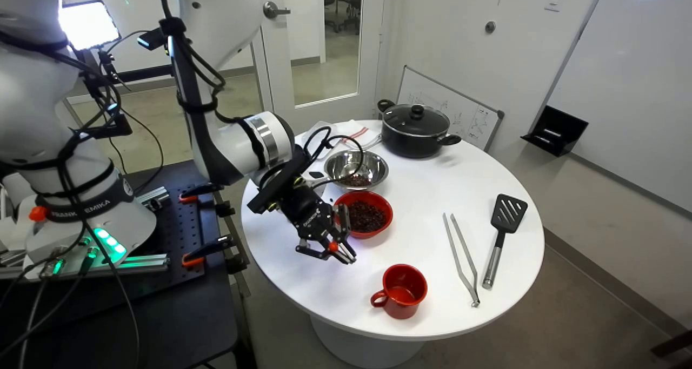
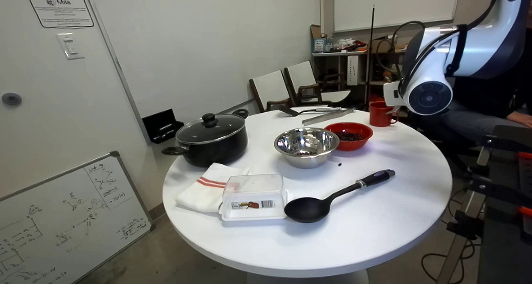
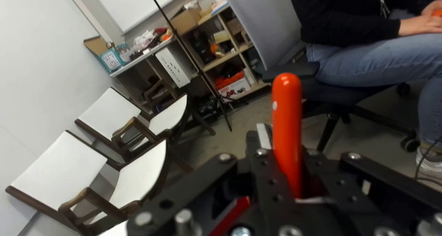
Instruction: Use the spoon in the red cup to transfer beans from the red bowl to the silver bowl then put it back in the red cup
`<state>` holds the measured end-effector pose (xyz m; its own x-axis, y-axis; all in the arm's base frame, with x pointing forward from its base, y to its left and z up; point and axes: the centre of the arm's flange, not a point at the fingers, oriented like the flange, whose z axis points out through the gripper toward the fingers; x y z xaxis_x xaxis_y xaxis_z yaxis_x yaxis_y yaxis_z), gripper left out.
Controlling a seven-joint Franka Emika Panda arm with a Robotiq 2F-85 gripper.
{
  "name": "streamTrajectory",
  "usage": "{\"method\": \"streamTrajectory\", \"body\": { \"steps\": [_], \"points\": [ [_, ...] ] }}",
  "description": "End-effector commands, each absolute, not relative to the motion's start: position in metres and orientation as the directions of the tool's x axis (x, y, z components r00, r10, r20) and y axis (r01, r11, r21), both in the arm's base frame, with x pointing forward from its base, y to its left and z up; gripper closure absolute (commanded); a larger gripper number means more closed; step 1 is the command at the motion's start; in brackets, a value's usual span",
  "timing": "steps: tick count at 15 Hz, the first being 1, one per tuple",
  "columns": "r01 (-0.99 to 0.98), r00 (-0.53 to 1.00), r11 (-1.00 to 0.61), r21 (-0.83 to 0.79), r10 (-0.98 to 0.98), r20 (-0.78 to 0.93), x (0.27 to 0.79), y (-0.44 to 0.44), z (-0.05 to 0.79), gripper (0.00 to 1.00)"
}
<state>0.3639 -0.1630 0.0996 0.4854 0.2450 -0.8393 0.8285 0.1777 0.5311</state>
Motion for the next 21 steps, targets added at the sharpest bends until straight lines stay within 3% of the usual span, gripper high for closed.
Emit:
{"method": "streamTrajectory", "body": {
  "steps": [1, 8, 17, 21],
  "points": [
    [0.818, 0.523, 0.182, 0.545, 0.160, -0.837, 0.362, -0.163, 0.127, 0.98],
    [0.817, 0.546, 0.188, 0.544, 0.050, -0.836, 0.394, -0.202, 0.165, 0.98],
    [0.890, 0.419, 0.099, 0.444, 0.202, -0.885, 0.431, -0.245, 0.165, 0.98],
    [0.935, 0.332, 0.078, 0.346, 0.152, -0.931, 0.422, -0.247, 0.162, 0.98]
  ]
}}
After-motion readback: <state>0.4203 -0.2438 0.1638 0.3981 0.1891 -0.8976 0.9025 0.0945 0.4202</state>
